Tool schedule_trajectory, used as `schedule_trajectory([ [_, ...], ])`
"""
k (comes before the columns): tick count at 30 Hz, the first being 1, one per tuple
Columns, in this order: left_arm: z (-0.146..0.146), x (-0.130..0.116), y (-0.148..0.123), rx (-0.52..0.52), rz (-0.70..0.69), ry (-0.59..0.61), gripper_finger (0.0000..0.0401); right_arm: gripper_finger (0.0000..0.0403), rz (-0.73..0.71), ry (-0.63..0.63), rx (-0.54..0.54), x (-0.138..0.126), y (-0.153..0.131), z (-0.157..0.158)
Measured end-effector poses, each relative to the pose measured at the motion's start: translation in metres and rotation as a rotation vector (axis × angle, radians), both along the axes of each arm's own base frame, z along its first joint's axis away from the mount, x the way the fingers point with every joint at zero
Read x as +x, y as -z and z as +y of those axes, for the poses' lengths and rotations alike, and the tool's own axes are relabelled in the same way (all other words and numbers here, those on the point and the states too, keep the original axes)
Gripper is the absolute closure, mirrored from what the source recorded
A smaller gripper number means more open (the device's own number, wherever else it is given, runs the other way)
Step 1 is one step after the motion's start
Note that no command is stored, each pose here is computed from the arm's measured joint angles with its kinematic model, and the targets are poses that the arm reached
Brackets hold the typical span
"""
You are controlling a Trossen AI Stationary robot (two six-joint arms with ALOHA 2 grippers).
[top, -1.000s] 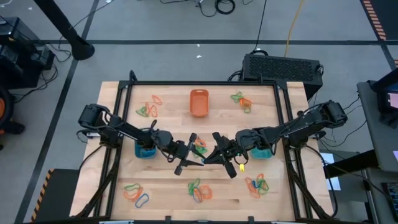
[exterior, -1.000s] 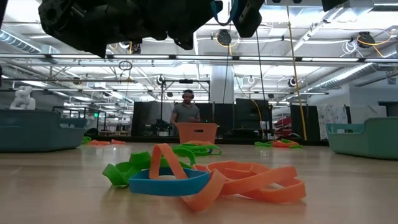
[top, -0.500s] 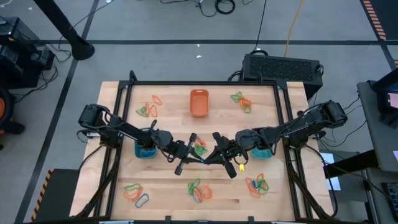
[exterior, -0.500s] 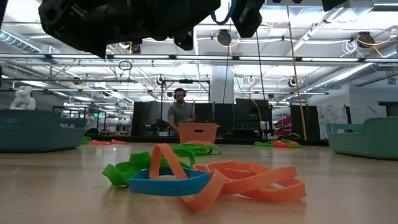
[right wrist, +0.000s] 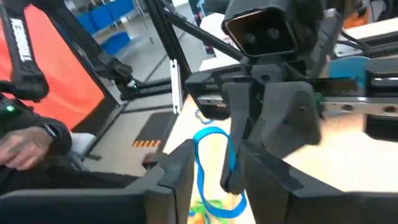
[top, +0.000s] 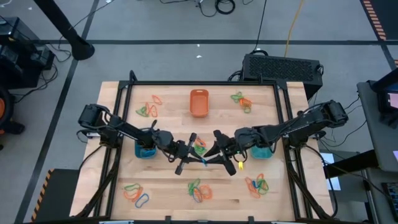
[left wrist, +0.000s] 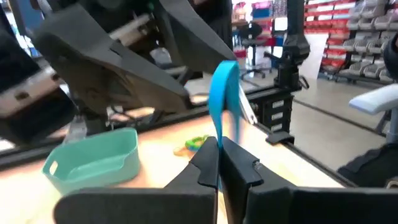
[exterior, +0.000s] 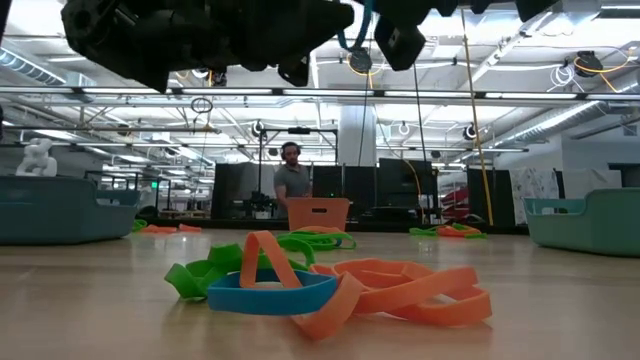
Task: Sort rubber bands into baskets
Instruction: Put the blue rubber band into the blue bin
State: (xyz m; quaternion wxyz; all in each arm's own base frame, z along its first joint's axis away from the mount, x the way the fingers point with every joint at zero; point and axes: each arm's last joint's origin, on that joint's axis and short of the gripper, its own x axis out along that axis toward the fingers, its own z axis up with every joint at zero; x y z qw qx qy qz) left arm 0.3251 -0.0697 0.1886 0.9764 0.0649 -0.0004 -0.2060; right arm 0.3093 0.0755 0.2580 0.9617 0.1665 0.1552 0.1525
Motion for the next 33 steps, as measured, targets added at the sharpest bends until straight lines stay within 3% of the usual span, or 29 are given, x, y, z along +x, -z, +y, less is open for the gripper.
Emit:
schedule_trajectory([
  [5,0.006,-0.010,-0.009,0.018,0.147,-0.151,0.0398,0.0262,0.072,-0.004,-0.042,-0.008,0.001,-0.002],
  [12,0.012,-0.050,-0.027,-0.012,0.446,-0.400,0.0400,0.0261,0.152,0.011,-0.101,-0.009,0.012,-0.002],
  [18,0.022,-0.095,-0.034,-0.148,0.737,-0.561,0.0400,0.0261,0.214,0.142,-0.203,-0.013,0.019,-0.002],
  [23,0.031,-0.132,-0.029,-0.248,1.008,-0.738,0.0400,0.0261,0.230,0.143,-0.216,-0.014,0.021,-0.002],
  [26,0.035,-0.150,-0.023,-0.252,1.151,-0.874,0.0400,0.0261,0.230,0.134,-0.217,-0.014,0.021,0.001],
  [30,0.042,-0.165,-0.018,-0.230,1.254,-1.059,0.0396,0.0261,0.229,0.111,-0.219,-0.016,0.021,0.007],
  [33,0.044,-0.167,-0.016,-0.226,1.270,-1.108,0.0395,0.0261,0.226,0.097,-0.220,-0.017,0.021,0.011],
])
